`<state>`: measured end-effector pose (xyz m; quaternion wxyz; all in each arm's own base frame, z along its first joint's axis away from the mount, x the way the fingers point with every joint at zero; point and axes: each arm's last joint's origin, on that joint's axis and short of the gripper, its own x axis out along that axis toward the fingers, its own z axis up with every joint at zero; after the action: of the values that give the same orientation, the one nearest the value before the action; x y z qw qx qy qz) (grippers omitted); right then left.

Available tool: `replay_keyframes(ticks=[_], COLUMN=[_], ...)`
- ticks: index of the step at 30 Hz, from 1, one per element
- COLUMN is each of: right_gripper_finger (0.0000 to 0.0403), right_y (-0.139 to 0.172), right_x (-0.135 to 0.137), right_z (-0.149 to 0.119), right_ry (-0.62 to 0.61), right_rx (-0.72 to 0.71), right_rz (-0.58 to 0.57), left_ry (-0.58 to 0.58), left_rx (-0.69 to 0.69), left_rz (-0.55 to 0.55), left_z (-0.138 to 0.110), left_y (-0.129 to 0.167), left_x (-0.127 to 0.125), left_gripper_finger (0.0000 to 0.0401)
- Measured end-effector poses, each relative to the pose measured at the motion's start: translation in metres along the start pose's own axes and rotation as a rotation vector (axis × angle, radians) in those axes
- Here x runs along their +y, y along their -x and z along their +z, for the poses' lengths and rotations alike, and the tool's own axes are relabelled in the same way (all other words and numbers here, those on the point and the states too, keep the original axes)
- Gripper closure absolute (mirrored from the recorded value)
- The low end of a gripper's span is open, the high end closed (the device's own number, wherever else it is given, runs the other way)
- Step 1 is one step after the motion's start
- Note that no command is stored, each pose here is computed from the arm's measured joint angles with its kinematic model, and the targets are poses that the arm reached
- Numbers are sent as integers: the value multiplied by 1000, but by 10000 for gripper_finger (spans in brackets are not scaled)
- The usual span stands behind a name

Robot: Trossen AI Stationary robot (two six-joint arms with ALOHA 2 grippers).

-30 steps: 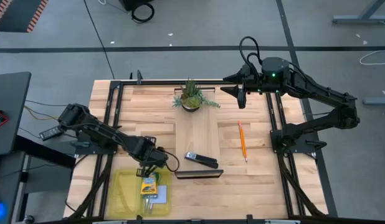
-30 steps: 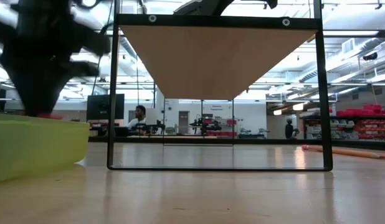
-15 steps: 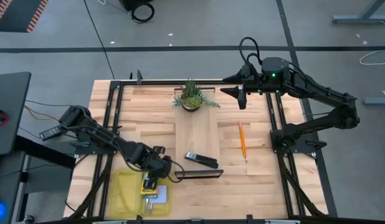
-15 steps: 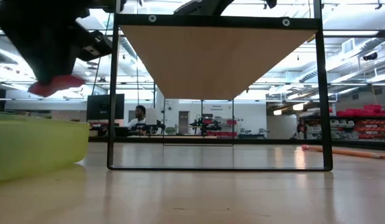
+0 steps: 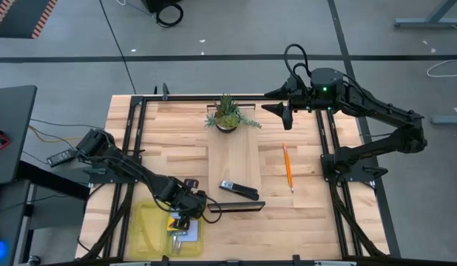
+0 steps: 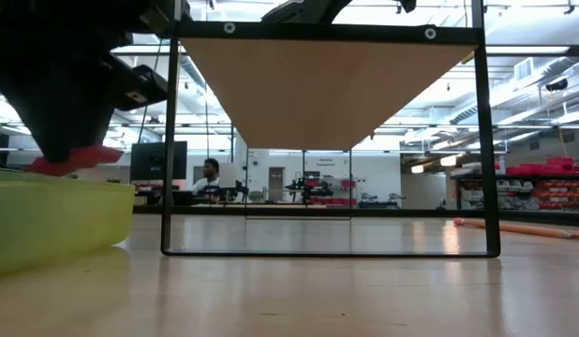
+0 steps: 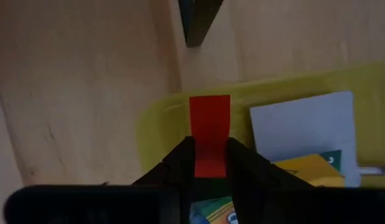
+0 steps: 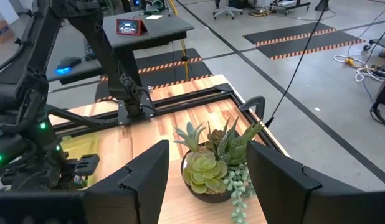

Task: Pack school essentials
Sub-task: Put the eraser into the supply box, then put the pencil with the pencil top eraser into the supply box

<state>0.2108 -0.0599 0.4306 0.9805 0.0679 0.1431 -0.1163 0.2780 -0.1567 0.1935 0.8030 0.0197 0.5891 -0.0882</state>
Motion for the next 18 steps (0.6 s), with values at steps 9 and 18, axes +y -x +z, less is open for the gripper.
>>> replay_keyframes(ticks=[9, 18], right_gripper_finger=[183, 183], right_y=[0, 0], right_x=[0, 0], right_z=[0, 0], right_ry=[0, 0], right_rx=[0, 0], right_rz=[0, 0], left_ry=[-5, -4], left_rx=[7, 7], left_rz=[1, 1], left_z=[0, 0], left_y=[-3, -1], left_x=[-1, -2], left_gripper_finger=[247, 189])
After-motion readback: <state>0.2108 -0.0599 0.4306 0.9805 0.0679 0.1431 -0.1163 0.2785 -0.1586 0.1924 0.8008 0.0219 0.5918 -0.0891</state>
